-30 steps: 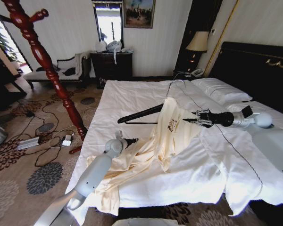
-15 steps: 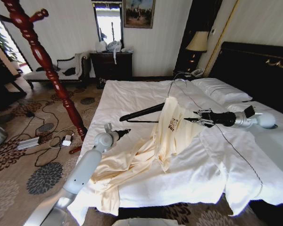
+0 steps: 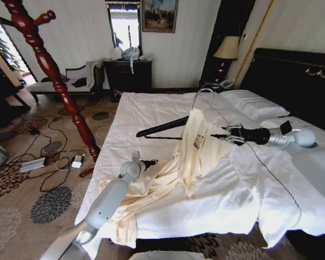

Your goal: Pick up the clothes from the bed and hang them on the clothes hanger.

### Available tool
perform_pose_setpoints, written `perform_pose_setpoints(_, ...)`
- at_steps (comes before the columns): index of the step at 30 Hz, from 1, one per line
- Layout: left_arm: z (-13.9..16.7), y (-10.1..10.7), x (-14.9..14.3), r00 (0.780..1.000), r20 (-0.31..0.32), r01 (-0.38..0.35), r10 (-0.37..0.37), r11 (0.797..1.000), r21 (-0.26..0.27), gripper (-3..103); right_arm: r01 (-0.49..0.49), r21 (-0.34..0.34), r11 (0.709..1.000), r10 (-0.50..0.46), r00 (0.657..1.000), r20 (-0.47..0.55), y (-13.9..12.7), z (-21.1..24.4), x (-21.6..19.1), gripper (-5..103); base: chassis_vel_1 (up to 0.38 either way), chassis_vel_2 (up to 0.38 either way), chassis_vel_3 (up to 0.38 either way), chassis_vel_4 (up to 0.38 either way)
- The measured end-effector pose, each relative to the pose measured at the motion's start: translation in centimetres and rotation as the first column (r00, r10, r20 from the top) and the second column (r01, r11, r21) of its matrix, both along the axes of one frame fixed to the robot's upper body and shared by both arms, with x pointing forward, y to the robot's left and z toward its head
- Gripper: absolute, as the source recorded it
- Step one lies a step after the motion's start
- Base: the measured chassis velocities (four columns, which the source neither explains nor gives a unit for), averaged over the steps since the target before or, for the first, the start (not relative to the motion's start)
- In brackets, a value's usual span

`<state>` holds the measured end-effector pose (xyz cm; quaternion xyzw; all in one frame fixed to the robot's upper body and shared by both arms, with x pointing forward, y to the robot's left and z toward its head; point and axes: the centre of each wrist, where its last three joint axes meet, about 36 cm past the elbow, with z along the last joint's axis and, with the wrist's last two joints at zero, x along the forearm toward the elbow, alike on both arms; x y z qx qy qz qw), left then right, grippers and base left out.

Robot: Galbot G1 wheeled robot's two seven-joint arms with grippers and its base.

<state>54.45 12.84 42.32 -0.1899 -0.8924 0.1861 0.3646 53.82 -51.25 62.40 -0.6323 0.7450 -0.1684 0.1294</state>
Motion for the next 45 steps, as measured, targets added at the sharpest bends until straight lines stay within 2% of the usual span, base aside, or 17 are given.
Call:
perform_pose_setpoints(1, -0.1, -0.1, 0.1, 1.0, -0.003, 0.002, -0.002, 1.0, -0.001, 45, 0.0, 0.0, 1.0, 0.0, 1.0, -0.001, 0.0, -0.1, 0.0, 22, 0.0, 0.0, 0.0, 0.0)
perform_pose_setpoints(2, -0.3, -0.5, 0.2, 1.0, -0.01, 0.008, -0.008, 1.0, -0.002, 56, 0.0, 0.002, 1.0, 0.0, 1.0, -0.002, 0.0, -0.2, 0.1, 22, 0.0, 0.0, 0.0, 0.0)
perform_pose_setpoints(4, -0.4, -0.7, 0.3, 1.0, -0.015, 0.011, -0.011, 1.0, -0.002, 56, 0.0, 0.002, 1.0, 0.0, 1.0, -0.002, 0.0, -0.2, 0.1, 22, 0.0, 0.0, 0.0, 0.0)
perform_pose_setpoints(6, -0.7, -1.1, 0.5, 1.0, -0.024, 0.016, -0.016, 1.0, -0.003, 68, 0.002, 0.004, 1.0, -0.002, 1.0, -0.001, -0.1, -0.1, 0.2, 22, 0.0, 0.0, 0.0, 0.0)
perform_pose_setpoints(8, -0.8, -1.3, 0.6, 0.999, -0.026, 0.02, -0.02, 1.0, -0.005, 64, 0.003, 0.004, 1.0, -0.003, 1.0, 0.0, -0.2, -0.1, 0.2, 22, 0.0, 0.0, 0.0, 0.0)
perform_pose_setpoints(11, -0.9, -1.6, 0.7, 0.999, -0.031, 0.03, -0.031, 0.999, -0.018, 48, 0.004, 0.004, 1.0, -0.004, 1.0, 0.0, -0.3, -0.1, 0.3, 22, 0.0, 0.0, 0.0, 0.0)
perform_pose_setpoints(13, -1.0, -1.7, 0.7, 0.999, -0.033, 0.035, -0.036, 0.999, -0.025, 48, 0.004, 0.004, 1.0, -0.004, 1.0, 0.0, -0.3, -0.1, 0.3, 22, 0.0, 0.0, 0.0, 0.0)
perform_pose_setpoints(17, -1.4, -2.3, 0.8, 0.998, -0.041, 0.043, -0.045, 0.998, -0.049, 26, 0.004, 0.003, 1.0, -0.004, 1.0, 0.0, -0.5, -0.2, 0.3, 22, 0.0, 0.0, 0.0, 0.0)
perform_pose_setpoints(20, -1.5, -2.6, 0.8, 0.999, -0.038, 0.036, -0.038, 0.997, -0.062, 15, 0.006, 0.003, 1.0, -0.006, 1.0, -0.001, -0.5, -0.3, 0.3, 22, 0.0, 0.0, 0.0, 0.0)
perform_pose_setpoints(25, -1.5, -2.5, 0.9, 0.999, -0.031, 0.023, -0.025, 0.997, -0.071, 5, 0.006, 0.004, 1.0, -0.006, 1.0, -0.002, -0.6, -0.3, 0.3, 22, 0.0, 0.0, 0.0, 0.0)
perform_pose_setpoints(26, -1.4, -2.2, 1.0, 1.0, -0.026, 0.016, -0.018, 0.997, -0.075, 1, 0.008, 0.006, 1.0, -0.008, 1.0, -0.002, -0.5, -0.4, 0.4, 22, 0.0, 0.0, 0.0, 0.0)
perform_pose_setpoints(30, -0.9, -1.2, 1.3, 1.0, -0.003, -0.007, 0.007, 0.996, -0.089, 0, 0.017, 0.012, 1.0, -0.017, 1.0, -0.003, -0.5, -0.7, 0.5, 22, 0.0, 0.0, 0.0, 0.0)
perform_pose_setpoints(35, 1.6, 1.7, 2.2, 0.997, 0.047, -0.057, 0.065, 0.987, -0.154, 0, 0.043, 0.018, 0.999, -0.043, 0.999, -0.002, -0.6, -1.1, 0.6, 22, 0.0, 0.0, 0.0, 0.0)
perform_pose_setpoints(38, 5.5, 5.7, 3.2, 0.985, 0.118, -0.101, 0.126, 0.976, -0.195, 0, 0.075, 0.009, 0.997, -0.075, 0.997, -0.002, -0.5, -1.5, 0.7, 22, 0.0, 0.0, 0.0, 0.0)
perform_pose_setpoints(40, 6.5, 6.7, 3.4, 0.981, 0.135, -0.11, 0.138, 0.974, -0.2, 0, 0.077, 0.005, 0.997, -0.077, 0.997, -0.003, -0.4, -1.7, 0.7, 22, 0.0, 0.0, 0.0, 0.0)
perform_pose_setpoints(43, 11.7, 9.9, 4.1, 0.961, 0.22, -0.116, 0.166, 0.968, -0.224, 0, 0.072, -0.009, 0.997, -0.072, 0.997, -0.007, 0.3, -2.2, 0.9, 22, 0.0, 0.0, 0.0, 0.0)
perform_pose_setpoints(45, 12.8, 10.4, 4.1, 0.957, 0.237, -0.114, 0.168, 0.967, -0.229, 0, 0.07, -0.011, 0.997, -0.07, 0.997, -0.008, 0.5, -2.3, 0.9, 22, 0.0, 0.0, 0.0, 0.0)
